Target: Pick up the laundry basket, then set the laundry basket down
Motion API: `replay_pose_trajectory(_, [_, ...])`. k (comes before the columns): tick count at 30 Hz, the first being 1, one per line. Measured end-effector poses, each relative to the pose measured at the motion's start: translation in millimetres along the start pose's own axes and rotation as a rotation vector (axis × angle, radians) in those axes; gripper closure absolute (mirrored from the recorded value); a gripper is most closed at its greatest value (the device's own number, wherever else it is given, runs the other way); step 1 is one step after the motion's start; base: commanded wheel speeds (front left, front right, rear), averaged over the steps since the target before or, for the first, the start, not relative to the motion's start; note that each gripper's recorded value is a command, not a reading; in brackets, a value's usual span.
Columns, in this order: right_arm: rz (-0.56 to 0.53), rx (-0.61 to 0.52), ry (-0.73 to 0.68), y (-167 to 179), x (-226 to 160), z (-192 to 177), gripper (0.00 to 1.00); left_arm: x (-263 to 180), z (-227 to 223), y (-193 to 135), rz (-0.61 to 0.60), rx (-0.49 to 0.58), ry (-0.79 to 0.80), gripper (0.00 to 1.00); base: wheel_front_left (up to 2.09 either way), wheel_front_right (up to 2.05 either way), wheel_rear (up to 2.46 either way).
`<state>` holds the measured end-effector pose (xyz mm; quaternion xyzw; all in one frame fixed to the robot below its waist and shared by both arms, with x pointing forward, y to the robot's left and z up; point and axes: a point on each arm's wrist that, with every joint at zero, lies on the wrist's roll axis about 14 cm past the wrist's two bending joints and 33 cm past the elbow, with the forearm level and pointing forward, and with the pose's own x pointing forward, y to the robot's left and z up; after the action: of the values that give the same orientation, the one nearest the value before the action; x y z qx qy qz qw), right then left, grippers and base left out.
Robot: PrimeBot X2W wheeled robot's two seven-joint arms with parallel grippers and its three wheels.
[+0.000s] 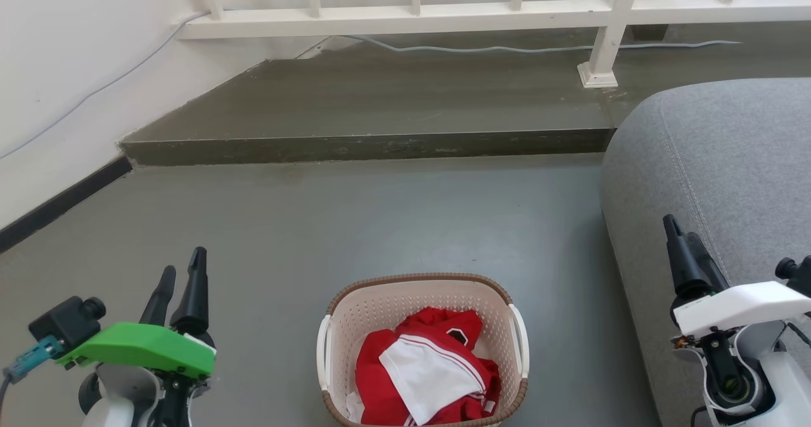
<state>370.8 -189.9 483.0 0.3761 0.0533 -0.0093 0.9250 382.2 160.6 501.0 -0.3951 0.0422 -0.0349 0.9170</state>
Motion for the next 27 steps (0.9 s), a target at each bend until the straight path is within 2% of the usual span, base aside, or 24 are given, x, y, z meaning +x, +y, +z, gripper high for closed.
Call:
replay_pose_trajectory(7, [0.008,-0.126,0.010,4.7,-0.7,-6.7,0.00,-0.5,-4.7,-10.4,-0.029,0.158,0.007,0.00,0.00,0.00,0.00])
replay_pose_trajectory(27, [0.016,-0.405,0.002,6.8,-8.5,-18.6,0.00,-5.0,-14.9,-23.7,-0.064,0.426,-0.019,0.00,0.00,0.00,0.00])
